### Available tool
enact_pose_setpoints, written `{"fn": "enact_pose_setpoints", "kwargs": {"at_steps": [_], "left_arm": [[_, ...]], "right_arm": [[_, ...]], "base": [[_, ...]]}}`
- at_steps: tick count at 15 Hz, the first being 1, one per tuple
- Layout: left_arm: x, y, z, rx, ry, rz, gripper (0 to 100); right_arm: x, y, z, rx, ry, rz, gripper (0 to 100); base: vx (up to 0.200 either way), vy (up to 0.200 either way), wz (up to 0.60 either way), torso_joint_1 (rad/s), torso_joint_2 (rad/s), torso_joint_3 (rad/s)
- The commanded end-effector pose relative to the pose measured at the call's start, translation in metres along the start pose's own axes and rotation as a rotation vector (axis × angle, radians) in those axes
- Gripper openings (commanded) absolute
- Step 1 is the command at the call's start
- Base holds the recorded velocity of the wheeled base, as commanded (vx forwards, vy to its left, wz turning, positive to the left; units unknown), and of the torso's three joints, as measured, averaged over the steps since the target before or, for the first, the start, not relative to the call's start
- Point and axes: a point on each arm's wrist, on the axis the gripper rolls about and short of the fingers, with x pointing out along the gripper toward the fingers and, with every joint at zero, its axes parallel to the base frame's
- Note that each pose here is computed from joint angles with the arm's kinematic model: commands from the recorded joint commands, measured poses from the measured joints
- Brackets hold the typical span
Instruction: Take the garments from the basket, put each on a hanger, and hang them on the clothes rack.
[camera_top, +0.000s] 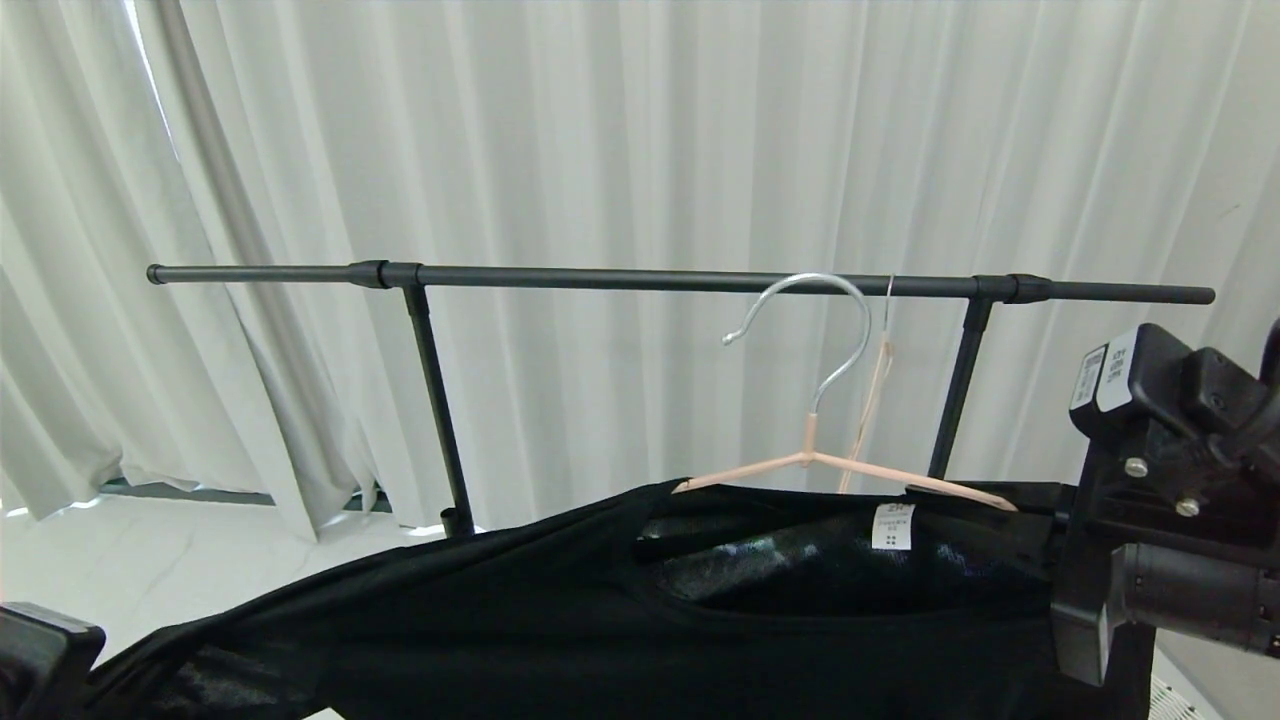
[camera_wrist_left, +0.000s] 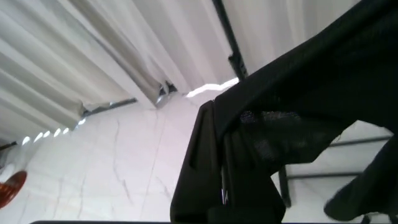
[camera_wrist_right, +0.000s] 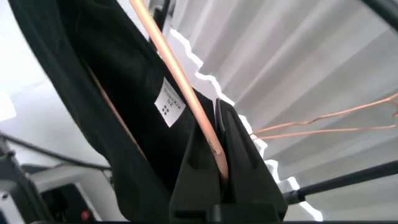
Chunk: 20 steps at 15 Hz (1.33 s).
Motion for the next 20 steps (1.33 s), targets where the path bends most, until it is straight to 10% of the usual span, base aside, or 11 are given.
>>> {"fn": "enact_pose_setpoints", "kwargs": {"at_steps": [1,8,14,20], "left_arm": [[-0.001,0.002,0.011,-0.005,-0.048,-0.019,100],[-0.011,0.016,0.072,-0.147,-0.302,-0.150,100],[-0.015,0.027,0.096,-0.251,-0.378,-0.180,100],[0.022,0.043,0.079,-0.197,-0.121,0.123,100]], "right_arm": [[0.003,-0.001,0.001,0.008,-0.014,-0.005,0],[0.006,-0.012,-0.001,0.050,0.020,-0.170,0],[-0.001,-0.031,-0.007,0.079,0.059,-0.341,0],[-0.004,-0.033,-0.017,0.079,0.166,-0.403,0]], "base": [[0.000,0.000,0.00,0.000,0.00,0.000],[0.000,0.000,0.00,0.000,0.00,0.000],[0.000,0.000,0.00,0.000,0.00,0.000],[0.000,0.000,0.00,0.000,0.00,0.000]]}}
